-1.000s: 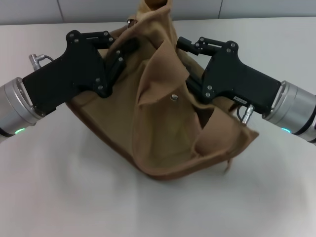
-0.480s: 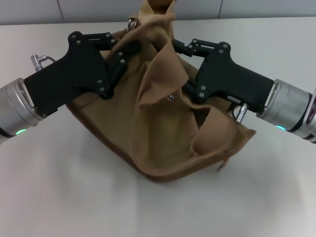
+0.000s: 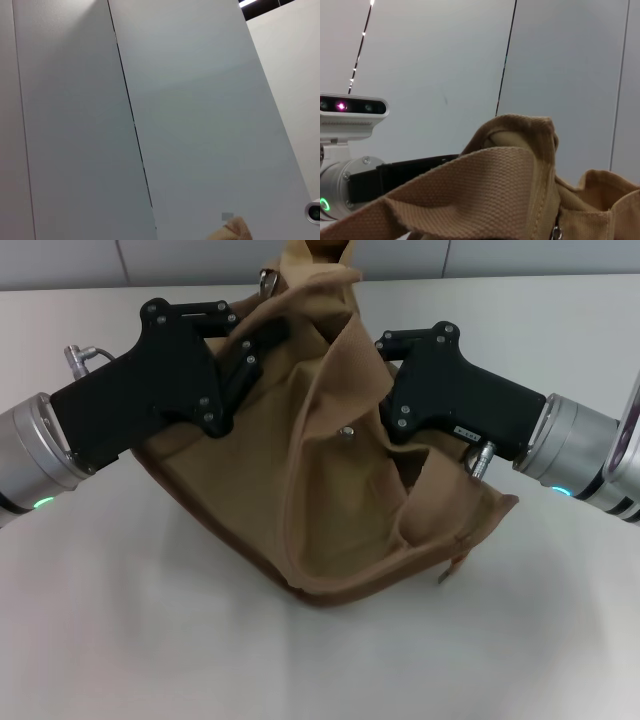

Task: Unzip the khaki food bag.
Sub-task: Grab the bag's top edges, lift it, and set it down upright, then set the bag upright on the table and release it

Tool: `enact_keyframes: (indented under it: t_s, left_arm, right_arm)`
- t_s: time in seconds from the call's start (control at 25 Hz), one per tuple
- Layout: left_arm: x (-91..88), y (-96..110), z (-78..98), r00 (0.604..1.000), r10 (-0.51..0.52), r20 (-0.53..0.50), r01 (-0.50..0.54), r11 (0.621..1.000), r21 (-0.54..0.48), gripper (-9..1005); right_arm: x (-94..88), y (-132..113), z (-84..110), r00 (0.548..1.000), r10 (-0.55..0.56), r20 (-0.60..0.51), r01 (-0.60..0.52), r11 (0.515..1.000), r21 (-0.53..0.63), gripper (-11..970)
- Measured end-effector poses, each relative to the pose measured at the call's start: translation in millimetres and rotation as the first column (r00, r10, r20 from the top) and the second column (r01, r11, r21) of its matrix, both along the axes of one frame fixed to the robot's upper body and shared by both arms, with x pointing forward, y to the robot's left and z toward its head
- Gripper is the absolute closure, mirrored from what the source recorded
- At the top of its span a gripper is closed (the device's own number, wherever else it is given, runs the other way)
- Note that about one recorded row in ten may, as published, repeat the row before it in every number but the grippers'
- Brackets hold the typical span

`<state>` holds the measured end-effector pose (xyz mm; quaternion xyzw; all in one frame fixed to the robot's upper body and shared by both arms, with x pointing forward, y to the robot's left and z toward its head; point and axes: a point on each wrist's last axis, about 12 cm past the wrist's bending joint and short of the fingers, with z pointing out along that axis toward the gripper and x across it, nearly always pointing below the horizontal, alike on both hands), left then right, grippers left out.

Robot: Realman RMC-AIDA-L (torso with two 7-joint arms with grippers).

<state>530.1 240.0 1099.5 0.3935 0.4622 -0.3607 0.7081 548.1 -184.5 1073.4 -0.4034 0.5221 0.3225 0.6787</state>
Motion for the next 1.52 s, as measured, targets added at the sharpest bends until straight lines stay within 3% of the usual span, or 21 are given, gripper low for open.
enact_keyframes:
  t_s: [0.2, 0.44, 1.08, 1.24, 1.4, 1.52]
  left_arm:
    - [0.4, 0, 0.5, 1.0, 0.002, 0.002, -0.002, 1.0, -0.003, 907]
    - [0.7, 1, 0.8, 1.0, 0.017, 0.002, -0.017, 1.0, -0.018, 904]
    - [2.9, 5, -0.1, 0.996, 0.084, -0.011, -0.085, 0.995, -0.053, 896]
    - [3.9, 3, 0.2, 0.996, 0.088, -0.013, -0.089, 0.994, -0.062, 894]
    - [6.5, -10, 0.3, 0.994, 0.109, -0.024, -0.111, 0.984, -0.136, 892]
    - [5.7, -18, -1.3, 0.992, 0.127, -0.019, -0.129, 0.978, -0.165, 891]
  right_arm:
    - [-1.4, -3, -0.5, 1.0, -0.015, -0.004, 0.015, 1.0, 0.014, 934]
    - [-14.8, -16, -9.0, 1.0, -0.021, -0.021, 0.022, 1.0, 0.014, 960]
    - [-97.7, -98, -46.9, 0.973, -0.178, -0.149, 0.176, 0.984, -0.021, 951]
    - [-104.4, -106, -46.6, 0.965, -0.204, -0.165, 0.207, 0.978, 0.0, 948]
    - [-103.4, -117, -35.4, 0.947, -0.267, -0.181, 0.292, 0.947, 0.131, 946]
    - [-100.9, -122, -32.9, 0.933, -0.301, -0.194, 0.334, 0.927, 0.168, 944]
